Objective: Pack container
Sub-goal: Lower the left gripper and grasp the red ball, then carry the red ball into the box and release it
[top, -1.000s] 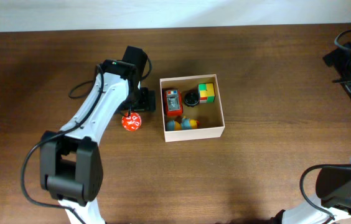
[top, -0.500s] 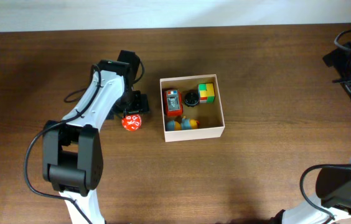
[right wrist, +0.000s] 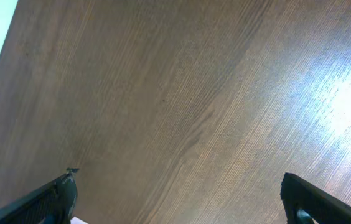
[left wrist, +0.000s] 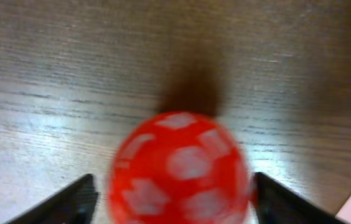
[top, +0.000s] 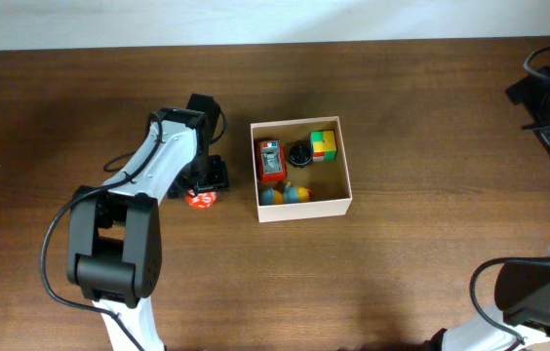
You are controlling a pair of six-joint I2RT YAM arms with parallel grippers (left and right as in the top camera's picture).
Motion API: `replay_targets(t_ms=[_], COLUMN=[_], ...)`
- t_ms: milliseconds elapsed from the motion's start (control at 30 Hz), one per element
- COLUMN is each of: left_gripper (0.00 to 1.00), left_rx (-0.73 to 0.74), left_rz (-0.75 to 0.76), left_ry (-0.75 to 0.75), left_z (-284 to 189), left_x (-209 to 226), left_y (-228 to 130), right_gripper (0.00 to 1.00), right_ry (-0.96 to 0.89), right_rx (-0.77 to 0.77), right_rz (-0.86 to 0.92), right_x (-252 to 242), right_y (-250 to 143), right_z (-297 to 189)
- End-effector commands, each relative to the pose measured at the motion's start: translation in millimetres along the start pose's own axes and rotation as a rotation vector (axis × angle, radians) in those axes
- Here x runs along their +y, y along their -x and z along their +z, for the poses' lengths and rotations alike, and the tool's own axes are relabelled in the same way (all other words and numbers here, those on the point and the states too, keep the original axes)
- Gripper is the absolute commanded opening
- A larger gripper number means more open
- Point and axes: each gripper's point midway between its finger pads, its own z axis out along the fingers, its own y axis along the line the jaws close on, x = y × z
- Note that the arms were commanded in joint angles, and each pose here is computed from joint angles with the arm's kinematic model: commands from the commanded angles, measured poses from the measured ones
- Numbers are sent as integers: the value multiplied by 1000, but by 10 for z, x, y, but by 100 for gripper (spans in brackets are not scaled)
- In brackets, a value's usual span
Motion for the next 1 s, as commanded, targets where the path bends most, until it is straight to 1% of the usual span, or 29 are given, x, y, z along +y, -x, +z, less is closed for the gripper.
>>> replay_targets(t_ms=[0, 33, 100, 133, 167, 233, 333, 567, 700, 767, 967], left_gripper=[70, 68, 57, 51, 47, 44, 36, 35, 33, 31, 31], left_rx=[5, 3, -1, -1, -1, -1, -5, -10, -29, -51, -110], left_rz=[-11, -10, -11, -11, -11, -11, -11, -2, 40, 72, 110], left_ry=[3, 2, 1, 1, 1, 1, 3, 1, -6, -14, -39], left_z=[52, 52, 53, 53, 53, 53, 52, -51, -268, -455, -796], left_x=[10, 6, 3, 2, 2, 2, 5, -1, -24, -42, -98], left_y=[-2, 5, 13, 13, 14, 14, 22, 60, 148, 223, 368], right_gripper=[99, 99, 99, 99, 99, 99, 99, 99, 99, 99, 99], right_ry=[-4, -4, -4, -4, -4, -4, -4, -4, -4, -4, -4], right_rx=[-1, -1, -1, -1, -1, -1, -1, -1, -1, -1, -1], right_rz=[11, 11, 11, 11, 11, 11, 11, 11, 11, 11, 11], right_x=[-11, -11, -11, -11, -11, -11, -11, -11, -11, -11, -11], right_y=[16, 16, 16, 16, 16, 16, 16, 16, 16, 16, 16], right_z=[10, 10, 10, 10, 10, 10, 10, 10, 10, 10, 10])
